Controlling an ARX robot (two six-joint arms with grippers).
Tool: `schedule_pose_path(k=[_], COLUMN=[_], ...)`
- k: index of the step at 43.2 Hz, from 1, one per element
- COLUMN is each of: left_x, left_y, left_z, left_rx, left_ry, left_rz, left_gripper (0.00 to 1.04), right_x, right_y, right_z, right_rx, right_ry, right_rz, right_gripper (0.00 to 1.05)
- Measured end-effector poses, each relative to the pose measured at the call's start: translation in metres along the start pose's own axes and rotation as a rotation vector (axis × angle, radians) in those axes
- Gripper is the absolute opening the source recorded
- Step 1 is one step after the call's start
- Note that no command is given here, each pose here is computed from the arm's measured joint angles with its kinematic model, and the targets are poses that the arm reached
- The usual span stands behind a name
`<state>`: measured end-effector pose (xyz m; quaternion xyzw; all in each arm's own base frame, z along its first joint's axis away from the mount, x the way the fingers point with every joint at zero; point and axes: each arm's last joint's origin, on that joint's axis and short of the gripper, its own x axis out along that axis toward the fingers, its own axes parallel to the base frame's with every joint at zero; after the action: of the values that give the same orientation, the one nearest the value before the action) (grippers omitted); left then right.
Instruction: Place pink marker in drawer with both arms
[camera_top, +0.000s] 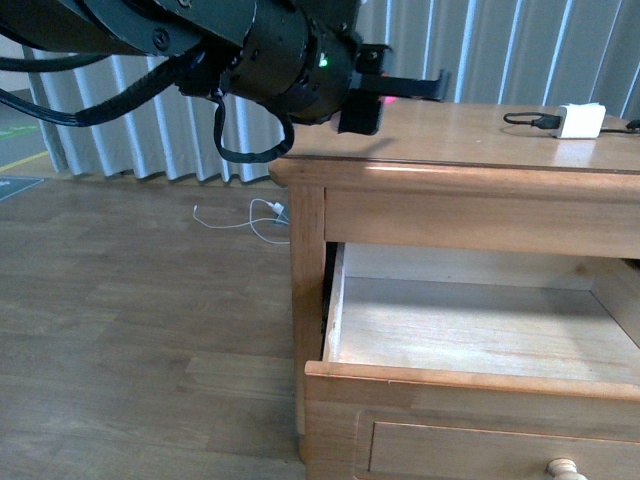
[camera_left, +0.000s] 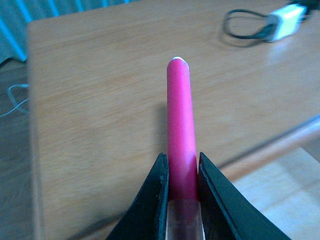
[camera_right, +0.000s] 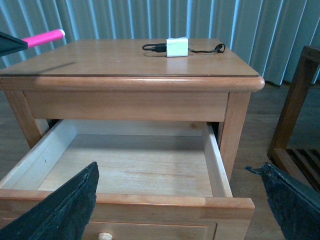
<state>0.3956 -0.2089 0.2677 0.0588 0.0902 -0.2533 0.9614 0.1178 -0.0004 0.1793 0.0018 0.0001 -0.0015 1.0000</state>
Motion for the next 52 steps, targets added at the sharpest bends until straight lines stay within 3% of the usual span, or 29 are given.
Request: schedule_pose_path(k=[12, 18, 27, 41, 52], left_x=[-0.029, -0.03, -0.019, 0.03, 0.062], left_y=[-0.042, -0.053, -0.065, -0.087, -0.097], left_z=[-0.003, -0.011, -0.031, -0.091, -0.11], left_rx=[0.112, 0.163, 0.227, 0.264, 0.276], left_ry=[-0.023, 0.003, 0.055, 0.203, 0.246], left_rz=[-0.268, -0.341, -0.374, -0.36, -0.32], left_gripper=[0.15, 0.15, 0.15, 0.15, 0.15], right_x=[0.0, 0.0, 0.0, 0.0, 0.0], right_y=[0.0, 0.0, 0.0, 0.0, 0.0], right_z=[0.0, 0.0, 0.0, 0.0, 0.0], right_rx=[0.0, 0.0, 0.0, 0.0, 0.0], right_ry=[0.0, 0.0, 0.0, 0.0, 0.0], right_rz=[0.0, 0.0, 0.0, 0.0, 0.0], right_gripper=[0.96, 0.96, 0.96, 0.96, 0.96])
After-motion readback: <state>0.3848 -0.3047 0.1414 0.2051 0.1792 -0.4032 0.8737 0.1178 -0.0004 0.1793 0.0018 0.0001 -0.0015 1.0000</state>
